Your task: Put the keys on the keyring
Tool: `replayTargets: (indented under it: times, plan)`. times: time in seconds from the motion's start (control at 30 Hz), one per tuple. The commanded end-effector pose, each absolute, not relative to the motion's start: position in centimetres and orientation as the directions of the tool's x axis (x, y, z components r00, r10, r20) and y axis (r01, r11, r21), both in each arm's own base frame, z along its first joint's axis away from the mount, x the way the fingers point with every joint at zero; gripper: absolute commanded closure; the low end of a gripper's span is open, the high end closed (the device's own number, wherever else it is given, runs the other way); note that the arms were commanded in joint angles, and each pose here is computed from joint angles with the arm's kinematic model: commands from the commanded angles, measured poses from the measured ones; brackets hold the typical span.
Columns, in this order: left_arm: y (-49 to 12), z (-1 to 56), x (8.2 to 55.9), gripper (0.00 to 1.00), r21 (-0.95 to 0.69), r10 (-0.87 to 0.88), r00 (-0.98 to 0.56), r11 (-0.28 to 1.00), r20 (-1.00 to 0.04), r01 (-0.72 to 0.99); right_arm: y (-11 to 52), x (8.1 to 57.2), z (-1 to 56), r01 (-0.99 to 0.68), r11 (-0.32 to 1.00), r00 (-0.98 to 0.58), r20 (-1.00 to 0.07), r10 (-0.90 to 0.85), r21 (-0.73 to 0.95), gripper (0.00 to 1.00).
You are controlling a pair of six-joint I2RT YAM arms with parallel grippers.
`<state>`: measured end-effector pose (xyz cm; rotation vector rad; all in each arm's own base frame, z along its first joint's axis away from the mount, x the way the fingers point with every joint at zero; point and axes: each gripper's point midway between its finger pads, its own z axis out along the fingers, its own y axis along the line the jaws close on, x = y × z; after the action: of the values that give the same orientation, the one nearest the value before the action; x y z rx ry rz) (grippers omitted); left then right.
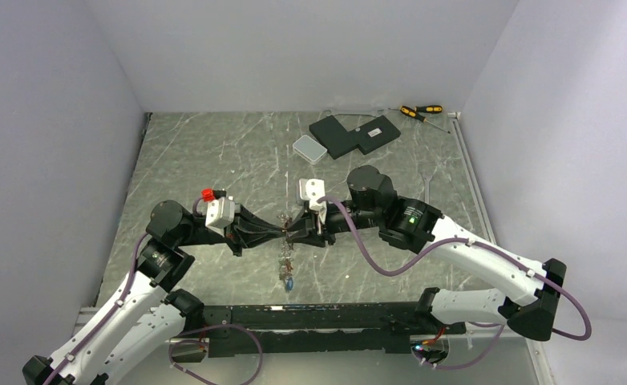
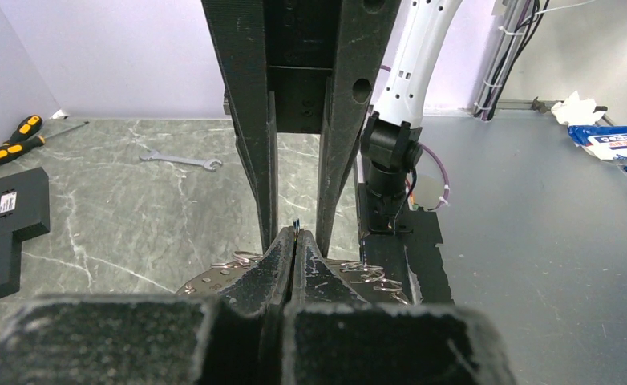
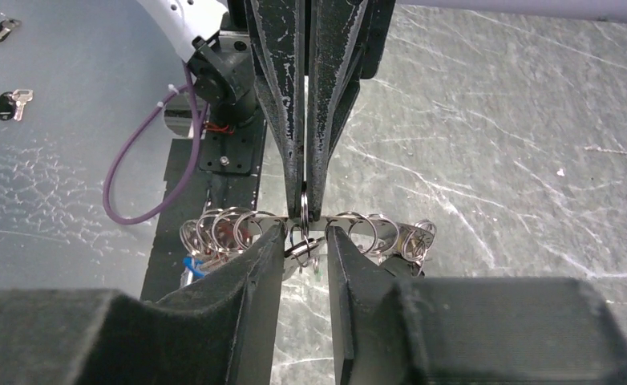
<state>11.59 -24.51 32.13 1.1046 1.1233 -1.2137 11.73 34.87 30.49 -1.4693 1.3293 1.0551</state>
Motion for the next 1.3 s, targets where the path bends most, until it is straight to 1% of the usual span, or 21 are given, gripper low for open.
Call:
replayTargets:
  times: [0.0, 0.07, 0.13, 0.17, 0.23, 0.43, 0.5, 0.63, 0.67, 0.73, 0.83, 1.0, 1.27]
  plan:
    - [-24.3, 33.9, 11.5, 1.0, 0.088, -0.164, 0.096, 0.056, -0.982, 0.995, 35.4, 11.3, 33.3, -0.99, -0.086, 0.122, -0.978, -0.171, -0.109, 0.72]
    - [-24.3, 33.9, 11.5, 1.0, 0.086, -0.164, 0.094, 0.055, -0.982, 0.995, 35.3, 11.2, 33.5, -0.99, -0.088, 0.127, -0.978, -0.163, -0.113, 0.75]
    - [-24.3, 33.9, 11.5, 1.0, 0.086, -0.165, 0.094, 0.055, -0.982, 0.995, 35.3, 11.1, 33.6, -0.989, -0.09, 0.129, -0.979, -0.158, -0.116, 0.82]
    - [-24.3, 33.9, 11.5, 1.0, 0.086, -0.165, 0.094, 0.055, -0.982, 0.995, 35.3, 11.1, 33.7, -0.989, -0.091, 0.13, -0.979, -0.157, -0.117, 0.86]
    - [-24.3, 33.9, 11.5, 1.0, 0.085, -0.166, 0.093, 0.056, -0.982, 0.995, 35.2, 11.1, 33.6, -0.989, -0.09, 0.131, -0.979, -0.158, -0.117, 1.0]
    - [-24.3, 33.5, 11.6, 1.0, 0.081, -0.142, 0.088, 0.052, -0.986, 0.995, 34.8, 11.7, 32.9, -0.991, -0.061, 0.127, -0.967, -0.22, -0.116, 1.0]
    - [-24.3, 33.1, 11.7, 0.87, 0.087, -0.109, 0.092, 0.055, -0.99, 0.995, 34.2, 12.3, 32.7, -0.992, -0.032, 0.125, -0.953, -0.276, -0.121, 1.0]
    - [-24.2, 32.2, 11.9, 0.5, 0.073, -0.053, 0.076, 0.053, -0.996, 0.996, 32.7, 13.5, 32.1, -0.991, 0.028, 0.107, -0.904, -0.414, -0.13, 1.0]
    - [-24.2, 32.0, 11.9, 0.45, 0.065, -0.043, 0.067, 0.052, -0.997, 0.997, 32.4, 13.7, 31.9, -0.991, 0.037, 0.097, -0.89, -0.446, -0.127, 1.0]
    - [-24.4, 31.7, 12.2, 0.41, 0.051, -0.026, 0.052, 0.049, -0.998, 0.997, 31.7, 13.8, 31.3, -0.992, 0.048, 0.073, -0.862, -0.501, -0.112, 1.0]
    - [-24.6, 31.6, 12.3, 0.41, 0.036, -0.019, 0.036, 0.039, -0.999, 0.999, 31.4, 13.9, 30.6, -0.995, 0.052, 0.044, -0.829, -0.557, -0.088, 1.0]
    - [-25.0, 30.9, 12.6, 0.48, 0.0, -0.014, 0.0, 0.026, -1.0, 1.0, 31.9, 14.0, 29.7, -0.998, 0.047, 0.01, -0.791, -0.611, -0.049, 1.0]
    - [-25.3, 30.5, 13.1, 0.55, -0.012, -0.023, -0.012, 0.034, -1.0, 0.999, 33.2, 13.6, 29.8, -0.999, 0.002, 0.036, -0.799, -0.601, -0.046, 1.0]
